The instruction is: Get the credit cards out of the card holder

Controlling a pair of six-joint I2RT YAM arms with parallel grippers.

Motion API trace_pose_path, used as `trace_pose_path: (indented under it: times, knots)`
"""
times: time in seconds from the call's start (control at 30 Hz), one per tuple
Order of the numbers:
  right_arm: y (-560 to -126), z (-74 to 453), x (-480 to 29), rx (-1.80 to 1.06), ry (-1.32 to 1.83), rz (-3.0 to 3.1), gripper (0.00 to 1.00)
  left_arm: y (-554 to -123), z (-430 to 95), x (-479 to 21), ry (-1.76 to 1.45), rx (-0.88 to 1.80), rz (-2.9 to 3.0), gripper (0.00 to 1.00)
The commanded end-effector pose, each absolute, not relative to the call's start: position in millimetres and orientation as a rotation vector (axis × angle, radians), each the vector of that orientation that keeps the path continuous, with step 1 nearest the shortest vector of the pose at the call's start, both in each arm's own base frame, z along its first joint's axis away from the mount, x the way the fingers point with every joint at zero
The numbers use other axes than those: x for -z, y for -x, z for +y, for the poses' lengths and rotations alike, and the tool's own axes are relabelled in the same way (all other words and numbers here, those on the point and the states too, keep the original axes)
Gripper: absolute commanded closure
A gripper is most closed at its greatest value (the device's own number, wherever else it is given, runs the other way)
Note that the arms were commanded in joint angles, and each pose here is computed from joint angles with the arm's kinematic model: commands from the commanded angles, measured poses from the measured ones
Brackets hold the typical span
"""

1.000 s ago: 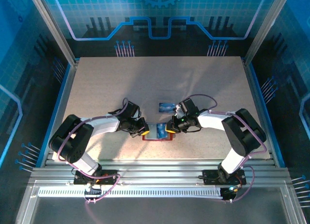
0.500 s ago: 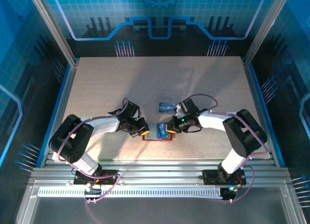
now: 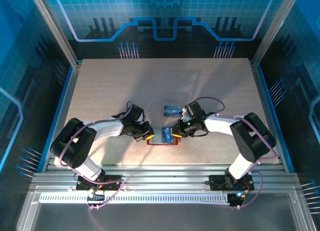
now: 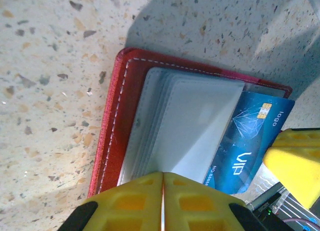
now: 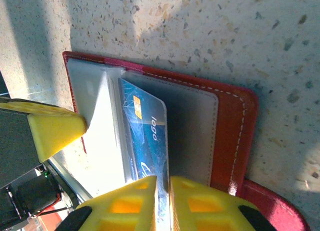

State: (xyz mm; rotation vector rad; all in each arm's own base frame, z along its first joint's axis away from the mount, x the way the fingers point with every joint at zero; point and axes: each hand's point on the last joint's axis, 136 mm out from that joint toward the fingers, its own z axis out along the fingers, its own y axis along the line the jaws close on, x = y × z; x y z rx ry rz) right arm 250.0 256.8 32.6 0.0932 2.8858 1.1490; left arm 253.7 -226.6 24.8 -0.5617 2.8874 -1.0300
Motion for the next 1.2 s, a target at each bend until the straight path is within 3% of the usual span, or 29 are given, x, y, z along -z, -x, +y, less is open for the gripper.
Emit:
trace_pose_path:
  times: [0.0, 0.43, 0.6, 0.83, 1.17]
  knots:
    - [-244, 263, -41, -1.175, -0.078, 2.890, 0.83, -251, -221, -27, 0.573, 0.999, 2.896, 0.89]
    - [-243, 275, -51, -1.178, -0.039, 2.875, 0.83, -251, -221, -31, 0.566, 1.010, 2.883, 0.88]
    - [-243, 275, -52, -1.163, -0.033, 2.878, 0.88, -251, -220, -32, 0.568, 1.008, 2.877, 0.88]
    - [-241, 264, -47, -1.015, 0.008, 2.936, 0.93, -254, -219, -38, 0.559, 1.010, 2.851, 0.80]
    - [-241, 255, -48, -0.906, 0.056, 2.972, 0.94, -256, -217, -44, 0.559, 1.003, 2.829, 0.77]
